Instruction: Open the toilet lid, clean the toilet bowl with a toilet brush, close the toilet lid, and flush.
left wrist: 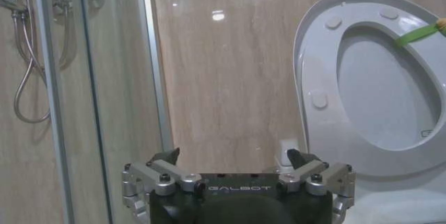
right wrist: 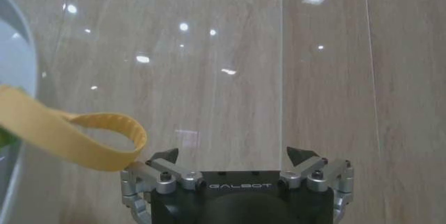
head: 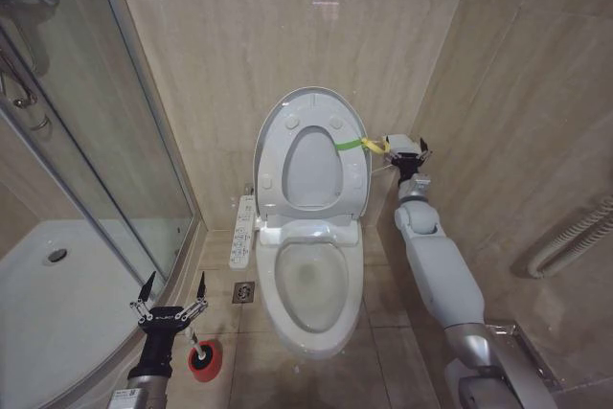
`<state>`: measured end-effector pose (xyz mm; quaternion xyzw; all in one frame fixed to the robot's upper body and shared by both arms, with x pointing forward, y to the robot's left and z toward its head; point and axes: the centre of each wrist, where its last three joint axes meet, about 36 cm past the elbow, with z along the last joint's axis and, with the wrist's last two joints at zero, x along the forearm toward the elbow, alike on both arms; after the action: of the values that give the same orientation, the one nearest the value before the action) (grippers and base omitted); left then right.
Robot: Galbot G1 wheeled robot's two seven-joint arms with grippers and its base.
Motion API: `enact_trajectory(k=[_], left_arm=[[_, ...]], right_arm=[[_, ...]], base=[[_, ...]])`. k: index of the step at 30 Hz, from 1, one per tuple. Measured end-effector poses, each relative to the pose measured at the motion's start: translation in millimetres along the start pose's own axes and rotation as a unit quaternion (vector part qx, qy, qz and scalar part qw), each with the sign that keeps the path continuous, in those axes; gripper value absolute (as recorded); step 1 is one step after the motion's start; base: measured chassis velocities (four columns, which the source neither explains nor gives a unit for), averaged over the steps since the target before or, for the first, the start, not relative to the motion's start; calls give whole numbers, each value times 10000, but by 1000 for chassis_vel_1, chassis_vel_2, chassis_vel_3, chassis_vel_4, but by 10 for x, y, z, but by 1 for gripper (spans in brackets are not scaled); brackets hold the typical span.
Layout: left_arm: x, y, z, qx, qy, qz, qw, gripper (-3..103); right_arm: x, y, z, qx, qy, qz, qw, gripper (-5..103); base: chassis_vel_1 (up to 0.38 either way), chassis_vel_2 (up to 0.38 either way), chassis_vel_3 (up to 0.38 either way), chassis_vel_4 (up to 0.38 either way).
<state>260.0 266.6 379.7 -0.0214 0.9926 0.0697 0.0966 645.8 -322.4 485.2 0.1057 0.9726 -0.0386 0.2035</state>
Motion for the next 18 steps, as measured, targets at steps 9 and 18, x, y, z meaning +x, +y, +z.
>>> enact_trajectory(k=[9, 18], left_arm=[[0, 0, 0, 0, 0, 0, 10000, 100], [0, 0, 0, 0, 0, 0, 10000, 100]], right_arm=[[-142, -18, -162, -110, -177, -10, 9998, 100], [-348, 127, -318, -236, -273, -47, 9993, 100]], base=[[0, 0, 0, 0], [0, 0, 0, 0]])
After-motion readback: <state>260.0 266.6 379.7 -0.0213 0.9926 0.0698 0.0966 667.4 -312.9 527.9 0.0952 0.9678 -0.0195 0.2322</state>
